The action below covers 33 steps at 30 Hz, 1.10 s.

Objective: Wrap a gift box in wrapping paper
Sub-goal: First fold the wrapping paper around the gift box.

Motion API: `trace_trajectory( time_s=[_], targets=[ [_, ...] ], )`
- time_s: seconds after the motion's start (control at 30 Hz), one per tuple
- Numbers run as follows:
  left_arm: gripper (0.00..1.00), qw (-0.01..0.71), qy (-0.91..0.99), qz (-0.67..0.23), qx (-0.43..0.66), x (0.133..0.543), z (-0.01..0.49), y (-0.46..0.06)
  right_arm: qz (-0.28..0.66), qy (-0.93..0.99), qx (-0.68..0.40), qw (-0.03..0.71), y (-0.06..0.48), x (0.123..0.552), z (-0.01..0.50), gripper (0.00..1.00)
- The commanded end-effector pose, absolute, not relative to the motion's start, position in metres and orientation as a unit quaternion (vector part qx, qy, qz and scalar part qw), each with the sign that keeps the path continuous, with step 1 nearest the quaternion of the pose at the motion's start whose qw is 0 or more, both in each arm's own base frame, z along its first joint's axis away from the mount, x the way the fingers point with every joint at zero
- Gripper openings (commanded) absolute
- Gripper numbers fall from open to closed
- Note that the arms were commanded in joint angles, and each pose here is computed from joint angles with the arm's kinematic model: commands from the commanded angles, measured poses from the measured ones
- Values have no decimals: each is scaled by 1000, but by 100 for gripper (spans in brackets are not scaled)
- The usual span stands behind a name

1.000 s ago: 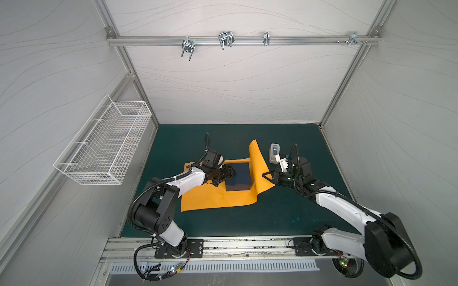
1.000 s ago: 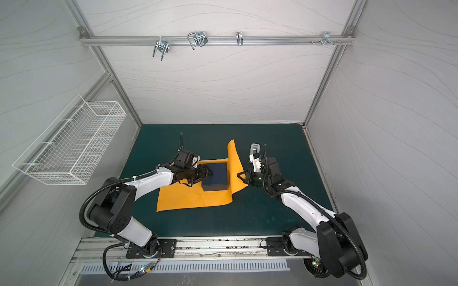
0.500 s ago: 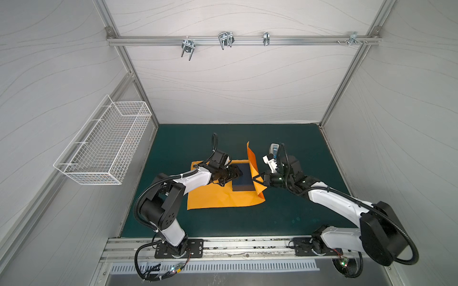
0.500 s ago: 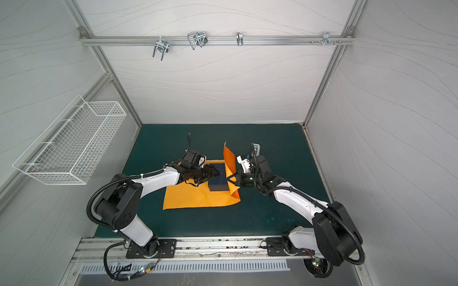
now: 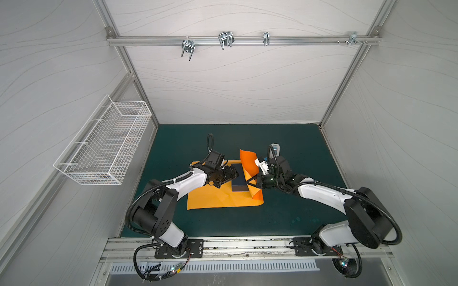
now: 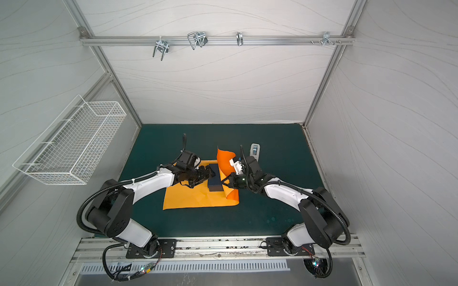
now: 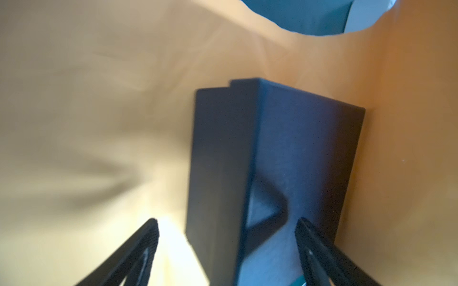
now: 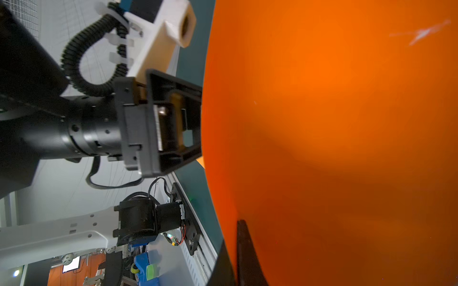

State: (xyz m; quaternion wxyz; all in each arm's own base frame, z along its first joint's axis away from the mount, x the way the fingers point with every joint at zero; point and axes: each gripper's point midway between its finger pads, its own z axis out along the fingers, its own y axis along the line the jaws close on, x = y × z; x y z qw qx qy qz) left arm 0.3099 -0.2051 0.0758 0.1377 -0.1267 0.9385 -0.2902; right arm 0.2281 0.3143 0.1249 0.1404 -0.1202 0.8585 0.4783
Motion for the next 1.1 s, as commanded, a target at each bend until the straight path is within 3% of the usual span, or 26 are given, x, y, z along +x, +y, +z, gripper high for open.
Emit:
trace_trajectory(
  time_s=[0.0, 0.27, 1.07],
  targets=[
    [92, 158, 936, -285, -136, 311, 89, -186, 487, 851, -135, 147, 323, 231, 131, 0],
    [99, 161, 904, -383, -105, 322, 117, -218, 481, 852, -150, 139, 331, 224, 130, 0],
    [100, 201, 887, -407, -86, 331, 133, -224, 467, 864, -159, 95, 348, 220, 118, 0]
  ],
)
